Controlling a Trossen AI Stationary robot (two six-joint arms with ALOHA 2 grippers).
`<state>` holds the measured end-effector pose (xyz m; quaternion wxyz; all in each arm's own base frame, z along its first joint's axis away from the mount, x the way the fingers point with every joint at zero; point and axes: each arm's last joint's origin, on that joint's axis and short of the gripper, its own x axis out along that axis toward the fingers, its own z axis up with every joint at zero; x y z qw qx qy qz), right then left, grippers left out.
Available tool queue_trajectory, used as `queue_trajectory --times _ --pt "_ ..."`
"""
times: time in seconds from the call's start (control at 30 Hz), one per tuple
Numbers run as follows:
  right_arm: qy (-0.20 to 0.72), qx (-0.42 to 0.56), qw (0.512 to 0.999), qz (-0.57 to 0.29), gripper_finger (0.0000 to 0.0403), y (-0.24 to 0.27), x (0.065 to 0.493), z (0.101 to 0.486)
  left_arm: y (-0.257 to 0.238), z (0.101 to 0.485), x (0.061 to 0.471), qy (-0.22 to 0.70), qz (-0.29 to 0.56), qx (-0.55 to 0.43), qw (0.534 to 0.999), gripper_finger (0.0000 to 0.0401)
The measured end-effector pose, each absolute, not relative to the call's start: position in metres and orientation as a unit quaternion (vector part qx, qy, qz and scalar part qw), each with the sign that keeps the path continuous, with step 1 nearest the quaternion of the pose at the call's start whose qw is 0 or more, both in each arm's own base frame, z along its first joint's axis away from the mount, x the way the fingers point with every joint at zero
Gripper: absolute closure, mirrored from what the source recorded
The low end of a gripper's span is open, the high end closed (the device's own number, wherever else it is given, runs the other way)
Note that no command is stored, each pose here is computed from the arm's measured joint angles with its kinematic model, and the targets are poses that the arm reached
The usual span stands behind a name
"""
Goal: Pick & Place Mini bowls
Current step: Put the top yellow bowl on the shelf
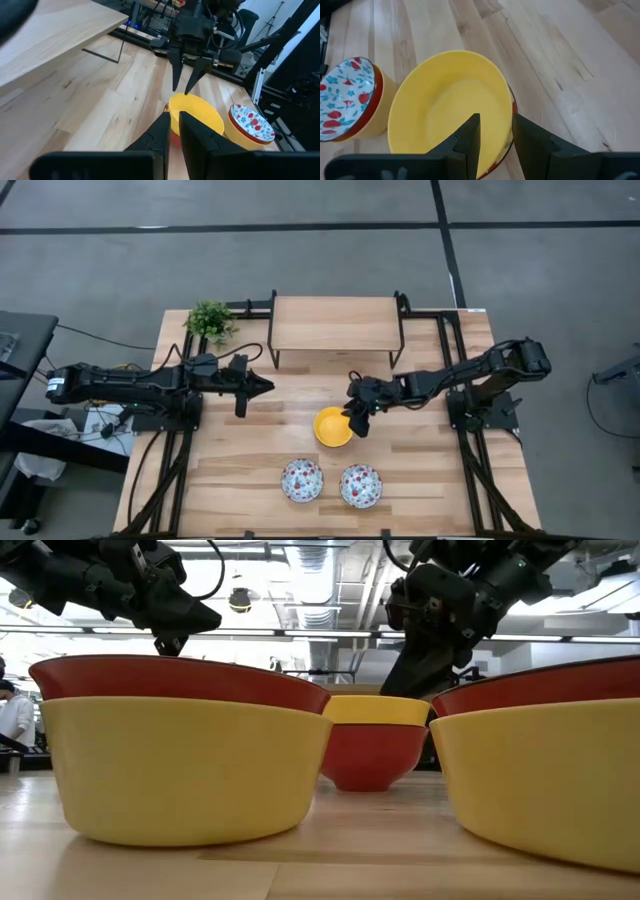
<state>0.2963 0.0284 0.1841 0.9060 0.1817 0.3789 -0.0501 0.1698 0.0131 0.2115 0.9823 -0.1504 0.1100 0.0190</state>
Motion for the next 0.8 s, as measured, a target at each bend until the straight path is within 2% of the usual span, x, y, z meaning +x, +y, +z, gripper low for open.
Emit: queue_trajectory --times 0.8 --pt "0.396 0.179 0.898 -0.061 0.0301 0.0256 0.2936 0.1814 0.0136 0.211 0.1698 0.111 0.026 -0.15 0.982 0.0363"
